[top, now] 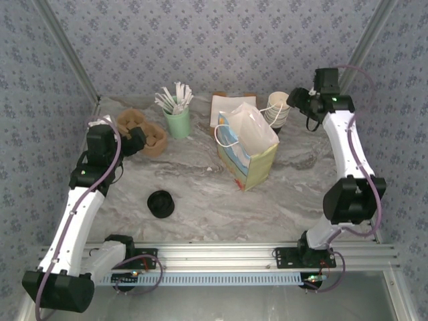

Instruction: Pack the takeout coffee

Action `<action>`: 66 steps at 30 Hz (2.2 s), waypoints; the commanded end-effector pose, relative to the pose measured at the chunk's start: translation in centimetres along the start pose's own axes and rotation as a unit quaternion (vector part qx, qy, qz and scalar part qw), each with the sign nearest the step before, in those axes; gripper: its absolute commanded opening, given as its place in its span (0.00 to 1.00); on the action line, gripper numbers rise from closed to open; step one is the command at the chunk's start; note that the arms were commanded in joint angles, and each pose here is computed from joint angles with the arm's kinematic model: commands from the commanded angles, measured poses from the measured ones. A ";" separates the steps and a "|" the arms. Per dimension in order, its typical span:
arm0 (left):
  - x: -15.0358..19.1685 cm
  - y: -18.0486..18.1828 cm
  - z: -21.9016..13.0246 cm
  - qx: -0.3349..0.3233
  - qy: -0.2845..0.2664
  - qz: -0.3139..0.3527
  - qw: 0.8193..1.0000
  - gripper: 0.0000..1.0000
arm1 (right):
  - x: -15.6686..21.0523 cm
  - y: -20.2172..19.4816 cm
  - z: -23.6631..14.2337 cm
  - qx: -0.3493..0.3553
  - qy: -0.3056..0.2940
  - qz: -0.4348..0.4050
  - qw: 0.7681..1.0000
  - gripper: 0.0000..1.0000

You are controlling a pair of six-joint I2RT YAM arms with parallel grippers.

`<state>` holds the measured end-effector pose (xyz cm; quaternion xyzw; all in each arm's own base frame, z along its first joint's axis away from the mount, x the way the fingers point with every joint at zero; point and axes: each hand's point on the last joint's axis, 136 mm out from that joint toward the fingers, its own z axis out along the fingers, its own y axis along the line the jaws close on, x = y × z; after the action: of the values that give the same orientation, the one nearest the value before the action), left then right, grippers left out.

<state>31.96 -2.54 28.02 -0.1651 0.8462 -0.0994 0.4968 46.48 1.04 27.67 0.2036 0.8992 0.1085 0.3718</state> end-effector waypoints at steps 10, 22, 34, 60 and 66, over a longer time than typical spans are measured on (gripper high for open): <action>-0.5 -2.2 -1.5 0.059 -0.001 -0.005 0.998 0.99 | -0.8 0.0 3.8 0.046 0.024 -0.001 0.999 0.56; -0.6 -2.3 -1.6 0.061 -0.001 -0.004 0.998 0.99 | -0.8 1.5 6.3 0.026 0.039 -0.003 0.999 0.40; -0.8 -2.2 -2.0 0.058 -0.005 0.000 0.998 0.99 | -0.5 1.7 7.3 0.025 0.047 -0.006 0.999 0.25; -1.1 -2.2 -2.6 0.057 -0.007 0.001 0.998 0.99 | -3.5 3.3 3.2 0.016 0.016 -0.034 0.999 0.01; -1.4 -2.5 -3.2 0.065 -0.008 0.000 0.998 0.99 | -6.3 3.5 -3.3 0.027 -0.033 -0.047 0.998 0.01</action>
<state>30.88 -3.91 29.21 -0.1424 0.8463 -0.1375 0.4946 52.11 2.11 30.00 0.1811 0.9090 0.0790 0.3671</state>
